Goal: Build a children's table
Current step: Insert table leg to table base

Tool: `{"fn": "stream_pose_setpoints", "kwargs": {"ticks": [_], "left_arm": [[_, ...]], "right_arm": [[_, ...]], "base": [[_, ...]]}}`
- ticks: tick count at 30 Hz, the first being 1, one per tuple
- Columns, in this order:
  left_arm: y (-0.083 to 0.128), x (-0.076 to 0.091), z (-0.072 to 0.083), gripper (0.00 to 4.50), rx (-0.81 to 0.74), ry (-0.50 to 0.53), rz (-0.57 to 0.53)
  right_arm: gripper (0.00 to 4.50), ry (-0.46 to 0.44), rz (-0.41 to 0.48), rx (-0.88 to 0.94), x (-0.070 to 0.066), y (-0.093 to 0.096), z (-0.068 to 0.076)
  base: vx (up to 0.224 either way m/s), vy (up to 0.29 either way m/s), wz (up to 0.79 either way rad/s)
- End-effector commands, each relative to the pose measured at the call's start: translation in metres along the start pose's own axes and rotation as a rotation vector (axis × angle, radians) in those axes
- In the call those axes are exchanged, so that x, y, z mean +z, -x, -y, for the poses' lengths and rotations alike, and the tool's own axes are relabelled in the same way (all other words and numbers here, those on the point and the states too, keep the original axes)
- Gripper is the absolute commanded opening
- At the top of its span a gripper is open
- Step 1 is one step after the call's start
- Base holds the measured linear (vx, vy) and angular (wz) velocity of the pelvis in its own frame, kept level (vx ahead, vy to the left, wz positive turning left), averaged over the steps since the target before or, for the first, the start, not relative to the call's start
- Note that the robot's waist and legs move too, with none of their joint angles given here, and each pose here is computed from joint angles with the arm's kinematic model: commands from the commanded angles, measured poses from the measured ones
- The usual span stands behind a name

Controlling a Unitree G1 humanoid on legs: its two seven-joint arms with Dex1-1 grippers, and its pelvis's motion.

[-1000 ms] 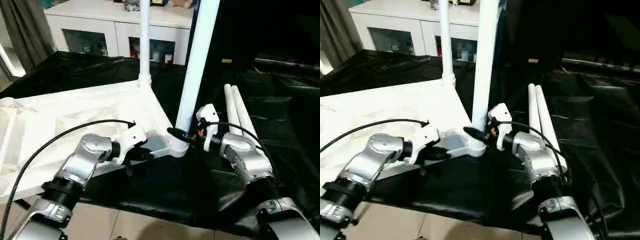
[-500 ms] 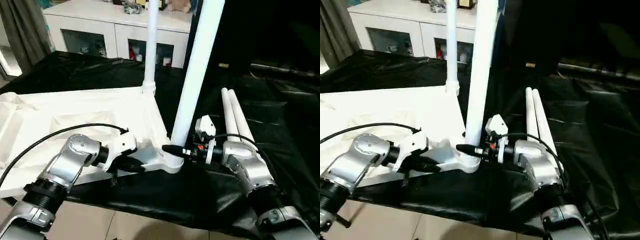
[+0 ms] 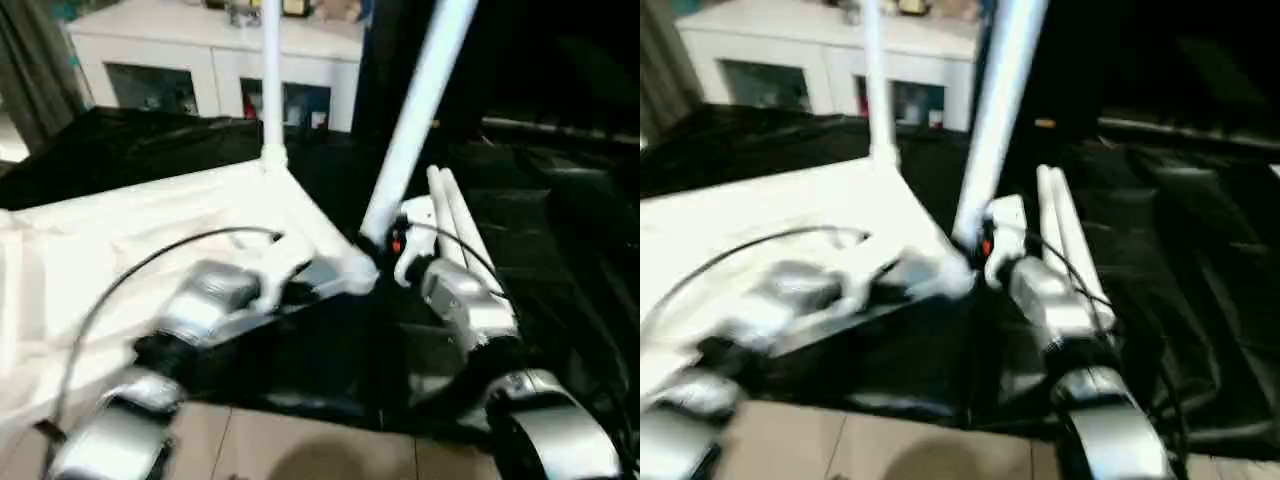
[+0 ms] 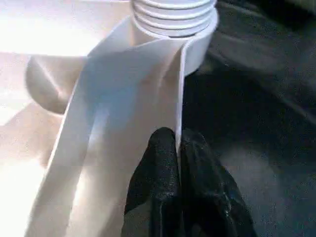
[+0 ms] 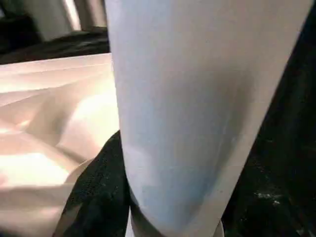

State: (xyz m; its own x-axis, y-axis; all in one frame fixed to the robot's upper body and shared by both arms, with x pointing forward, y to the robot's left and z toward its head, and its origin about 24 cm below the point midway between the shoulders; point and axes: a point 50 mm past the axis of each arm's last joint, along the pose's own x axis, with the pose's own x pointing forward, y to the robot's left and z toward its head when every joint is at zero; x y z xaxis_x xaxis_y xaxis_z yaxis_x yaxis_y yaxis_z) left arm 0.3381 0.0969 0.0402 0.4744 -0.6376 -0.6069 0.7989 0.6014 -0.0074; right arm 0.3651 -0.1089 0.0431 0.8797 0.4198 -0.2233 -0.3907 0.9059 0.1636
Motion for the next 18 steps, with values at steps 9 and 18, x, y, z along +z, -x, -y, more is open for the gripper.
{"fn": "stream_pose_setpoints", "kwargs": {"ticks": [9, 18], "left_arm": [[-0.007, 0.024, 0.001, 0.00, 0.143, 0.012, -0.026], [-0.001, 0.017, -0.010, 0.00, 0.200, 0.028, -0.046]], "right_arm": [[1.90, 0.037, -0.255, -0.323, -0.049, 0.002, 0.001], [1.90, 0.000, -0.238, -0.313, -0.049, -0.001, -0.004]], "base": [[0.011, -0.004, -0.08], [0.000, 0.000, 0.00]]}}
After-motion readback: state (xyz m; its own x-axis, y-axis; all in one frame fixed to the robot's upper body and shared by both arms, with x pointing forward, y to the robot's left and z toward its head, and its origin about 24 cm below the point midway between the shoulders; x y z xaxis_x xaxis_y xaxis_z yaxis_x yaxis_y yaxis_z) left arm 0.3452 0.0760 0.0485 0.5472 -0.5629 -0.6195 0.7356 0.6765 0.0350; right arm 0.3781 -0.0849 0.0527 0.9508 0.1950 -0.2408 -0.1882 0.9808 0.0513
